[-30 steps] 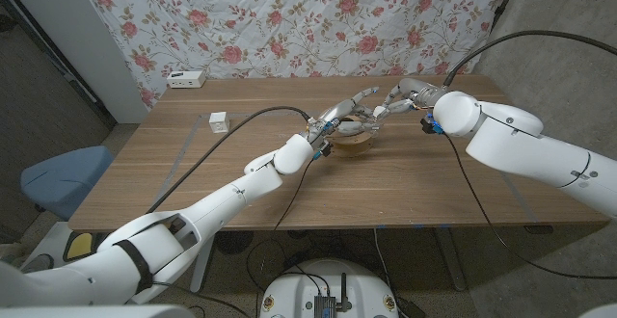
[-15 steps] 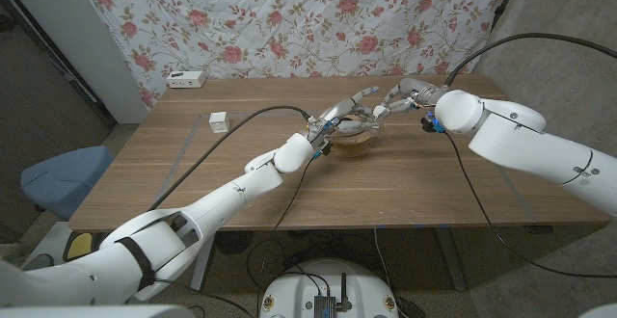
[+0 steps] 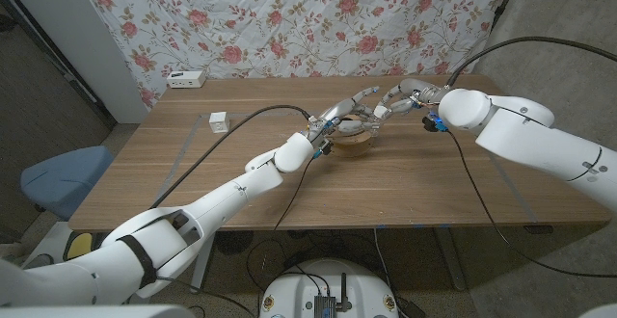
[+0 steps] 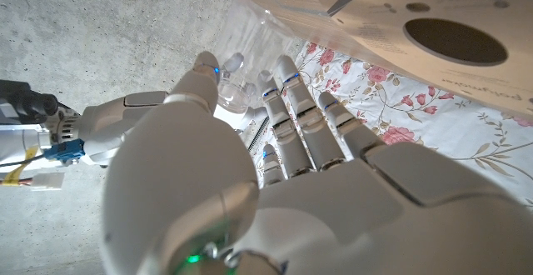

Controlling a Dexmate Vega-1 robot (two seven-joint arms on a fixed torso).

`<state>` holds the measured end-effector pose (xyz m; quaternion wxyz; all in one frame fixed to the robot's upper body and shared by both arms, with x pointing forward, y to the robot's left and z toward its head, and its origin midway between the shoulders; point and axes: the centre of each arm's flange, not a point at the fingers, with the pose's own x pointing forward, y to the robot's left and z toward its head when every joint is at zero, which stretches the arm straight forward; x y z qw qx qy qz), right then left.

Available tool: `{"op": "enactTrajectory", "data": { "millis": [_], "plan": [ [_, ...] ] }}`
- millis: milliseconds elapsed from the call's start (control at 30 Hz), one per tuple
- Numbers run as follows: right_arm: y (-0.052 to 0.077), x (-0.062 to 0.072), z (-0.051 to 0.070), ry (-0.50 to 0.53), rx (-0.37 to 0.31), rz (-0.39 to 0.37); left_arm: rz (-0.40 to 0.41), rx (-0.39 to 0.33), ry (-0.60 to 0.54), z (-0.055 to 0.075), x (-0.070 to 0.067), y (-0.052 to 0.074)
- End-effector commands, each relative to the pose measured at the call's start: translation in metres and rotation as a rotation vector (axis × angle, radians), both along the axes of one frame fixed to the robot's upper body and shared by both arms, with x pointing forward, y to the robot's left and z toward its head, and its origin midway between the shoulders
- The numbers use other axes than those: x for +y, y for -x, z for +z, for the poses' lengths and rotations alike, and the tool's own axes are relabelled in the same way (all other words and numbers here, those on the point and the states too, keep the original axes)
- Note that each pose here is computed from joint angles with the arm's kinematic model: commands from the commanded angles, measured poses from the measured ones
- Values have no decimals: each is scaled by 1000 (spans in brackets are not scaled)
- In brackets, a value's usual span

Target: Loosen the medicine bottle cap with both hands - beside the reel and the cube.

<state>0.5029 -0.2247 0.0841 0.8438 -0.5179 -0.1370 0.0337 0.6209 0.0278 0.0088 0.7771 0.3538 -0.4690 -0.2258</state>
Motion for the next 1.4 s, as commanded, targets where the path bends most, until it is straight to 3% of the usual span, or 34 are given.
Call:
{"op": "enactTrajectory", "data": {
  "millis": [33,800,1400],
  "plan": [
    [2,-3,-2,-28,13,35,0,-3,-3,-1,-1,3],
    [4,-7,-5,-59,17,63,6,-3,1,-4,-3,7],
    [9,-7,-4,-50,58,93,6,-5,0,-4,-1,8]
  ]
}}
